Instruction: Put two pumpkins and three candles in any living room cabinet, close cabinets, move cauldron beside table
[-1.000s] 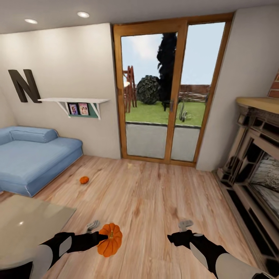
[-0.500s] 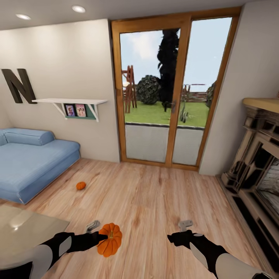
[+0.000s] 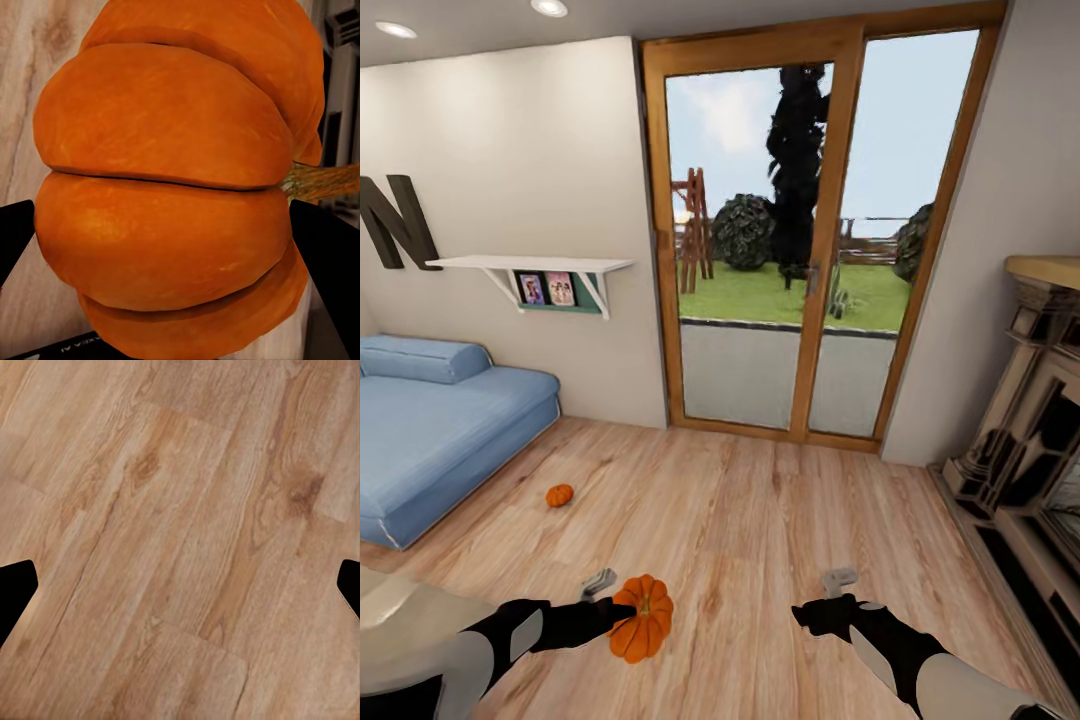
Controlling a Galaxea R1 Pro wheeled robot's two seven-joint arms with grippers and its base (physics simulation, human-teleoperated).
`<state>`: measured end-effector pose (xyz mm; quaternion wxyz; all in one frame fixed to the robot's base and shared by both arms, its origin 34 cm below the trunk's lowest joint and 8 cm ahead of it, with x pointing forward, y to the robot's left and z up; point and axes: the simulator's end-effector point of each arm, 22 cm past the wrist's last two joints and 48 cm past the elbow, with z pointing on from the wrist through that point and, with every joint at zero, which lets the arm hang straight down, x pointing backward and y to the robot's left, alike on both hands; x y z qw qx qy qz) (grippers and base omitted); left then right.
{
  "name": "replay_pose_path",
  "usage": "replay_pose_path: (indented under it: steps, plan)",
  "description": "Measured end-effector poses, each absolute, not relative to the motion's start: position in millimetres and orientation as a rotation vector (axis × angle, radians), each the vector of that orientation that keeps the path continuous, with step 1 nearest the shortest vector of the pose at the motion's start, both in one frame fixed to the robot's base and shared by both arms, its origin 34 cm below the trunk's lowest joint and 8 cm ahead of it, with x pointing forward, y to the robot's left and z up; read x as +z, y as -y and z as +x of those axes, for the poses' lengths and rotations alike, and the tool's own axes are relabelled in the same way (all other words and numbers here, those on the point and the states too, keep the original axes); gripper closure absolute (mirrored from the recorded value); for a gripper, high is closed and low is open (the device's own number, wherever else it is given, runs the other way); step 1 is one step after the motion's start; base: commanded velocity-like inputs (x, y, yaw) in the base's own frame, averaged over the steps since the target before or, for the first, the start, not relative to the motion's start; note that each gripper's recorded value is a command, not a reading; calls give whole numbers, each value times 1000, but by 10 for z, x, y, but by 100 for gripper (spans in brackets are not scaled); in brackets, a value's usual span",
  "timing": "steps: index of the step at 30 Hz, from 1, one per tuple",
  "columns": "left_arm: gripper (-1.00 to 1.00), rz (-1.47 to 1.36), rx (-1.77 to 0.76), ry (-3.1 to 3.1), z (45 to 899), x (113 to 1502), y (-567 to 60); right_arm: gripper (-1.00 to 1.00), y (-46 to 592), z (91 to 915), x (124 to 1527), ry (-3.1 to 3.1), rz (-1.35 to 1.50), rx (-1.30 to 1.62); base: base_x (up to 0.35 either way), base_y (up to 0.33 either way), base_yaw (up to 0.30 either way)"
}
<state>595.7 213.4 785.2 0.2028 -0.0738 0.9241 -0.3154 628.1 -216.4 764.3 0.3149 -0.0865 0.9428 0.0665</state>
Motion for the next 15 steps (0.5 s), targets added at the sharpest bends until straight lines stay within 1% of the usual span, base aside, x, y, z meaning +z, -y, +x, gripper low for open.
replay_pose_path:
  steps: [15]
  plan:
    - [100, -206, -882, -2577, 5961, 7856, -2136, -100, 2167, 6279, 7641, -2485, -228, 175, 337, 0, 0]
